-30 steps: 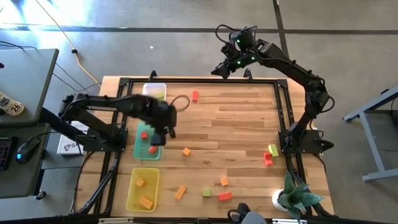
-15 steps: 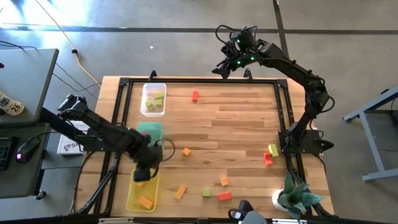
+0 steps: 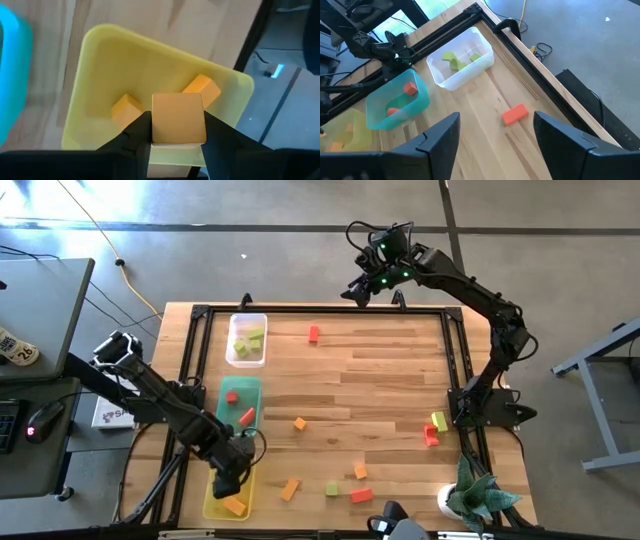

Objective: Sort & place blocks by color
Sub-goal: Put the yellow cube block into the yellow bin, then put the orange rectangular block into the blue bin

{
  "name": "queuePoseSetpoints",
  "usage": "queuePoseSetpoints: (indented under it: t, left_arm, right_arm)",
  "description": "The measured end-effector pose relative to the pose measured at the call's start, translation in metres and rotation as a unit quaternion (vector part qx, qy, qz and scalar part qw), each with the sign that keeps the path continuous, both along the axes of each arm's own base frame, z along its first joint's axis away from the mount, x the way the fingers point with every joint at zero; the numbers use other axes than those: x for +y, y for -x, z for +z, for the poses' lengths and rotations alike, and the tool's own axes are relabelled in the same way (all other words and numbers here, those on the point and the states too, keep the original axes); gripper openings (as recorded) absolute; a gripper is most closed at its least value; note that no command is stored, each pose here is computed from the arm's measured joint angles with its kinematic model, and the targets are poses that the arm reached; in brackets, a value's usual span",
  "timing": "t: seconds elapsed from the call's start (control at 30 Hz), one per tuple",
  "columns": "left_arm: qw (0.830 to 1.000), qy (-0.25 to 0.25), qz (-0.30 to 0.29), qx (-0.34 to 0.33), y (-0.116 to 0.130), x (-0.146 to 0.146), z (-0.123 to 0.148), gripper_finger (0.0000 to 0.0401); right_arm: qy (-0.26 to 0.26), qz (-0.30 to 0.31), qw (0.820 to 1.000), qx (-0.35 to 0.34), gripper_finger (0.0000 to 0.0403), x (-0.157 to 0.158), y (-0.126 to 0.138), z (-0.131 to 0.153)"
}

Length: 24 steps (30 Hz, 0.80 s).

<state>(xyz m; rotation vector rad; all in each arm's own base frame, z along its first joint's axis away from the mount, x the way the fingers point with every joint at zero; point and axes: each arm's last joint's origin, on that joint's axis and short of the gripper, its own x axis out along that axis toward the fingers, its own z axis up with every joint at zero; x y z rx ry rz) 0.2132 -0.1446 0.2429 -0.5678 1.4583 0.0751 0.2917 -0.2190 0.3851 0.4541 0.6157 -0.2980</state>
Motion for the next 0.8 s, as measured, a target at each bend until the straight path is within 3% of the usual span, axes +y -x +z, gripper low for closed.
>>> queuePoseSetpoints:
  t: [0.43,0.67,0.8]
  left_arm:
    - [1.0,0.006,-0.022,0.006,0.001,0.001,-0.003,0.0196]
    - [1.0,0.001,0.0,0.004,-0.008,0.016,-0.003,0.02]
    - [1.0,-0.016,-0.015,-0.014,-0.014,0.027,-0.003,0.0196]
  right_arm:
    - [-0.021,0.001,0.999,0.028,0.0239,0.003,0.004,-0.005]
    - [-0.057,0.025,0.994,0.091,0.0239,0.014,0.01,-0.014]
    - [-0.083,0.053,0.986,0.136,0.0239,0.03,0.01,-0.02]
